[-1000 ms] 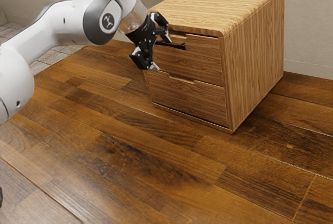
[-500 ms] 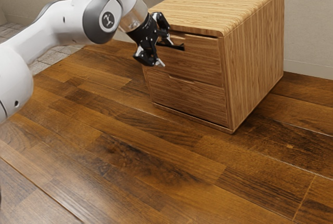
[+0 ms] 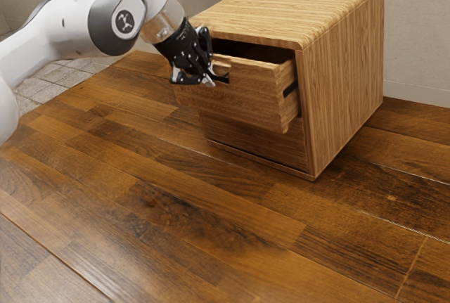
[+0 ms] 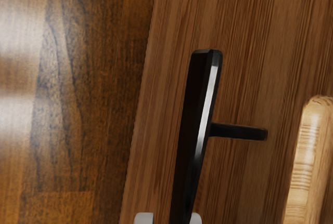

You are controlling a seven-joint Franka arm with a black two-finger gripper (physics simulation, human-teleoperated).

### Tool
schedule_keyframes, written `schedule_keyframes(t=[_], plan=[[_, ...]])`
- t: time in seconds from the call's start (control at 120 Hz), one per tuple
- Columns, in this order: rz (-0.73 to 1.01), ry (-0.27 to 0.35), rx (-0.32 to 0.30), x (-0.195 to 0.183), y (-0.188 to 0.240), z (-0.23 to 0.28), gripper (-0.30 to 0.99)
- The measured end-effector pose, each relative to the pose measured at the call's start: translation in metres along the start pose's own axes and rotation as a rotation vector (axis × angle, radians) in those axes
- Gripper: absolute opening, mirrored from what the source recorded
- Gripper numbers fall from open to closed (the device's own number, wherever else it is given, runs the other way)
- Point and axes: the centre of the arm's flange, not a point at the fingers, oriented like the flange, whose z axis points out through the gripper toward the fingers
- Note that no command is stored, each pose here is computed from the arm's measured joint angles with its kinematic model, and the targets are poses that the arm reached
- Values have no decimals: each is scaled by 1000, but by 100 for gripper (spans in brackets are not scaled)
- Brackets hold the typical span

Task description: Pull the drawer handle with one arm to open the drawer

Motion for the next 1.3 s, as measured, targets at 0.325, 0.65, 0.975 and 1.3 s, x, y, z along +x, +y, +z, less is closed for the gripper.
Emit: schedule_keyframes(t=[0.325, 0.65, 0.975, 1.3], plan=[[-9, -5, 36, 6, -31, -16, -9], [-11, -6, 47, 11, -64, -35, -9], [-14, -12, 45, 16, -93, -49, -9], [-30, 12, 46, 36, -121, -64, -8]])
